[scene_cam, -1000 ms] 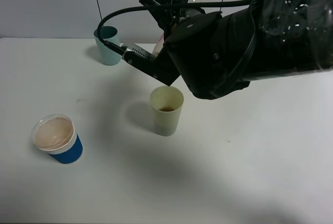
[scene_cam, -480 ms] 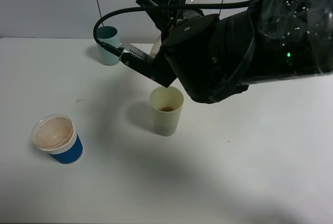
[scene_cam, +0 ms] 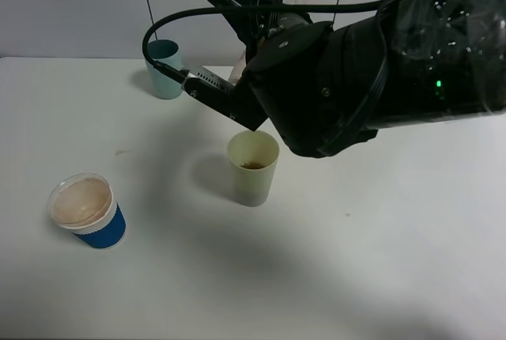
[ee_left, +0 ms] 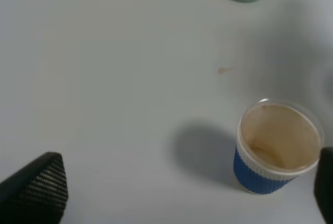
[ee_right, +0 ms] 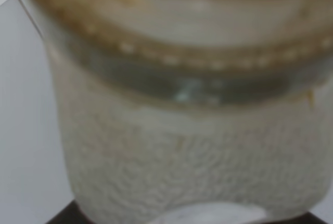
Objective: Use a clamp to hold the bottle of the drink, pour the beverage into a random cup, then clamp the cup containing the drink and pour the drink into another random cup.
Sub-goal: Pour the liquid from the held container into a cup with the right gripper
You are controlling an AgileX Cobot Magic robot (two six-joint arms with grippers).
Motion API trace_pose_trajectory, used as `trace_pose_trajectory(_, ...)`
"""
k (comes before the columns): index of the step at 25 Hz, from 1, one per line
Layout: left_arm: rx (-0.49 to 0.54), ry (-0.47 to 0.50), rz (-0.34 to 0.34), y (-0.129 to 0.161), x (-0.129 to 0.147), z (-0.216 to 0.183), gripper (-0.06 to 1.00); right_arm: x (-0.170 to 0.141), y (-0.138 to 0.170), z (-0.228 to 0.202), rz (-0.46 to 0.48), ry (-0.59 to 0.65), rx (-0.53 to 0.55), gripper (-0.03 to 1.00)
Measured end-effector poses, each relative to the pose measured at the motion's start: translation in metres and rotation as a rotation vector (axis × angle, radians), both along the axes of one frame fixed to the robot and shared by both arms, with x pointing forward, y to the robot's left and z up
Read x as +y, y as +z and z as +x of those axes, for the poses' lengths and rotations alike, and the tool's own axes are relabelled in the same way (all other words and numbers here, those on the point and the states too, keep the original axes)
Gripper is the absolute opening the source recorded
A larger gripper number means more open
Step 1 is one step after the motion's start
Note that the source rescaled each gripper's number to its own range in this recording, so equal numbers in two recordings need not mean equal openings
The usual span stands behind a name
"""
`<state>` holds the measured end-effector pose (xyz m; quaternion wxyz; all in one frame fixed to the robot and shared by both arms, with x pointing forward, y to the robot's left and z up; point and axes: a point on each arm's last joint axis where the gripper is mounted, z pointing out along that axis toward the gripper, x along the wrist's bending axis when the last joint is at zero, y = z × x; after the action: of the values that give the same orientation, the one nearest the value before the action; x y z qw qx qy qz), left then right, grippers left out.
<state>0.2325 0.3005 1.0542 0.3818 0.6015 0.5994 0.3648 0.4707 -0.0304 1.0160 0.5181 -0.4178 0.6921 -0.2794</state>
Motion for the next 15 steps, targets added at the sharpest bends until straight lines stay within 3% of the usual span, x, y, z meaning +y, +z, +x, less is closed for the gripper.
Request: trace_pose_trajectory(15,0.0,0.0,0.0,0.0,0.0,0.0,0.87,0.0024,0.0004,-0.0031,-0.001,0.009,-0.005,0.0)
